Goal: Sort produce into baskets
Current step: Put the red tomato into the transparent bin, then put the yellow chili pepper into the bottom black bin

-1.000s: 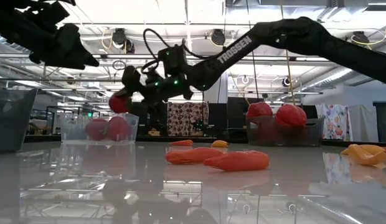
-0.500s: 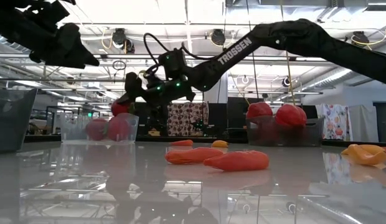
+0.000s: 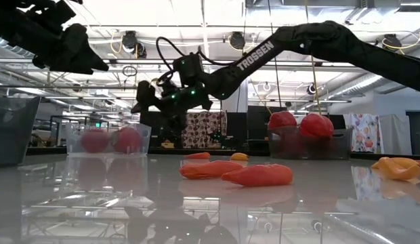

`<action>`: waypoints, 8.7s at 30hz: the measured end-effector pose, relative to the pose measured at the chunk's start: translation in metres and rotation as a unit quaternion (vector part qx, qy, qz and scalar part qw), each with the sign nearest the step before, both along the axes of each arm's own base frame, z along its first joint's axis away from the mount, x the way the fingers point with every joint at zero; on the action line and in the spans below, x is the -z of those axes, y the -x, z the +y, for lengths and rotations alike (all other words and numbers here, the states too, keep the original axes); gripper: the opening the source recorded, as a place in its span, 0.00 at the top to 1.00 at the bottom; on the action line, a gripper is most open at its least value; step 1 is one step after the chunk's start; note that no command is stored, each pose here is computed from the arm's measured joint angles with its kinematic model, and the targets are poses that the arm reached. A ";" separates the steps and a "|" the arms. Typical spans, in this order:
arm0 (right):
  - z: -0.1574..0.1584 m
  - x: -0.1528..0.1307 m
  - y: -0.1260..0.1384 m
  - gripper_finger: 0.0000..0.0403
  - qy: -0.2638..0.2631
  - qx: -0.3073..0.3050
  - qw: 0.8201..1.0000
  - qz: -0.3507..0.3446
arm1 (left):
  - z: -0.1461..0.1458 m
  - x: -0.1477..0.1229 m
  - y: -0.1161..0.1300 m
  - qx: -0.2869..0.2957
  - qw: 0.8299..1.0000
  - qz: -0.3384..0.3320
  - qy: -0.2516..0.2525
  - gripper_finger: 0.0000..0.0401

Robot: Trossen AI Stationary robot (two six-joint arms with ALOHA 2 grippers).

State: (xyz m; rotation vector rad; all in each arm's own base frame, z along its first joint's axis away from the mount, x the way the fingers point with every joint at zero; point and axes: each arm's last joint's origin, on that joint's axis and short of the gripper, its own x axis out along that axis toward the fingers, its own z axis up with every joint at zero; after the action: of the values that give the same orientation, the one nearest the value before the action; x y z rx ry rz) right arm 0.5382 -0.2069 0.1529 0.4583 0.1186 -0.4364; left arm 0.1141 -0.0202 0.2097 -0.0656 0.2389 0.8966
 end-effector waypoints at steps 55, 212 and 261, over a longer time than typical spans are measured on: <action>0.276 -0.070 0.278 0.15 -0.113 -0.125 0.601 0.781 | -0.015 0.011 -0.021 0.136 0.985 0.065 0.087 0.14; 0.357 -0.083 0.162 0.16 -0.173 0.017 0.738 0.652 | -0.044 0.015 -0.035 0.271 0.921 0.069 0.270 0.14; 0.405 0.001 0.240 0.98 -0.247 0.107 0.807 0.526 | -0.015 0.036 0.010 0.039 0.968 0.176 0.173 0.15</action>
State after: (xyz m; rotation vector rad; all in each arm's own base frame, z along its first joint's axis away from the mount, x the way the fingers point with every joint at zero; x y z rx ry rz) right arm 0.2980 0.1977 0.1521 0.7022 1.3029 -0.8570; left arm 0.1038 -0.0356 0.1737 -0.2203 0.7249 0.7767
